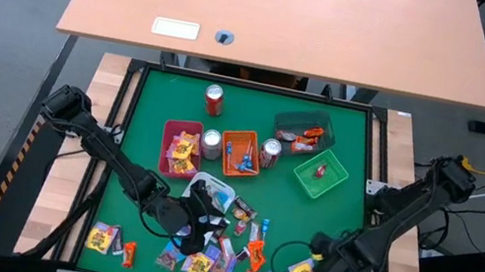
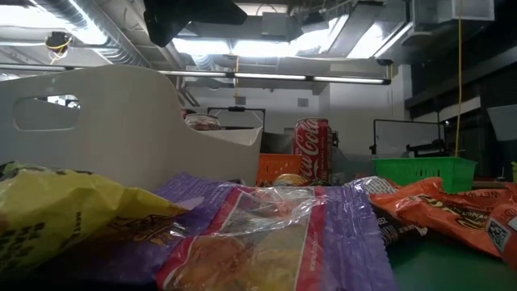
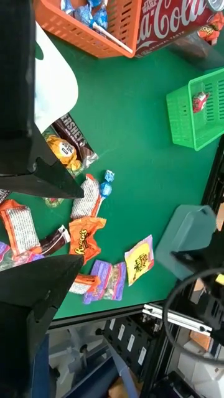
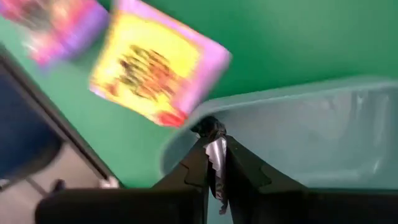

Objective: Sort candy
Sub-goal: Put the brown chocolate into the blue bin

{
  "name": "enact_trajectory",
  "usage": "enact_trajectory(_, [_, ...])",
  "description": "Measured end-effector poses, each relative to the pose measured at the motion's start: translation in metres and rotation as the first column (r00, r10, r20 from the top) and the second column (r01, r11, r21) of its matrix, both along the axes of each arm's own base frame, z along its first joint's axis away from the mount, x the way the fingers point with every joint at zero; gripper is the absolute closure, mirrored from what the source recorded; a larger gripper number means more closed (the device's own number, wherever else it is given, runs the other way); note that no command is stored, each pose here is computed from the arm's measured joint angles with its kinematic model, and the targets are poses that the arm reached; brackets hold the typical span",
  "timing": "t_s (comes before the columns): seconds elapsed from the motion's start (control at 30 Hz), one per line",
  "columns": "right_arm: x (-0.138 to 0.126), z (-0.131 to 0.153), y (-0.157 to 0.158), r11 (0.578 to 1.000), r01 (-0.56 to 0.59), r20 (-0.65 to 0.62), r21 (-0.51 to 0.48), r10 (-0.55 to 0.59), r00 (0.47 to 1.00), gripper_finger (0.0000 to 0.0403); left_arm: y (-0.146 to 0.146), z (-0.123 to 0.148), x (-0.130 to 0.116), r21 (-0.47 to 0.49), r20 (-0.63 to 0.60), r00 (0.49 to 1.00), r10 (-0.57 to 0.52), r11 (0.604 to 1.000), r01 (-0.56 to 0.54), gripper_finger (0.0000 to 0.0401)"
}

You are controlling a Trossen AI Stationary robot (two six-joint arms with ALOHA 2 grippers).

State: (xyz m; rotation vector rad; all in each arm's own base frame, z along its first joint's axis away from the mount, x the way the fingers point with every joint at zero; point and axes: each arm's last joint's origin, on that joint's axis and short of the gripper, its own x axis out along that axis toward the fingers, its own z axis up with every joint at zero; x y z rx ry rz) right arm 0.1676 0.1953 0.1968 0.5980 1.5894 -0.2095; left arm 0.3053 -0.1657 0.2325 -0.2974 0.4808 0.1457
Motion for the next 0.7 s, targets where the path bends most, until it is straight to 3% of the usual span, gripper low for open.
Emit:
enact_trajectory(0.17, [0.009, -0.002, -0.007, 0.994, 0.061, 0.127, -0.094, -0.048, 0.991, 0.0368, 0.0, 0.0, 0.0, 0.0, 0.0, 1.0, 0.0, 1.0, 0.0, 0.0256])
enact_trajectory(0.4, [0.015, -0.004, -0.034, 0.953, 0.108, 0.109, -0.282, -0.08, 0.991, 0.0368, 0.0, 0.0, 0.0, 0.0, 0.0, 1.0, 0.0, 1.0, 0.0, 0.0256])
enact_trajectory(0.7, [0.024, -0.004, -0.047, 0.974, 0.077, 0.01, -0.214, -0.076, 0.997, 0.0368, 0.0, 0.0, 0.0, 0.0, 0.0, 1.0, 0.0, 1.0, 0.0, 0.0256])
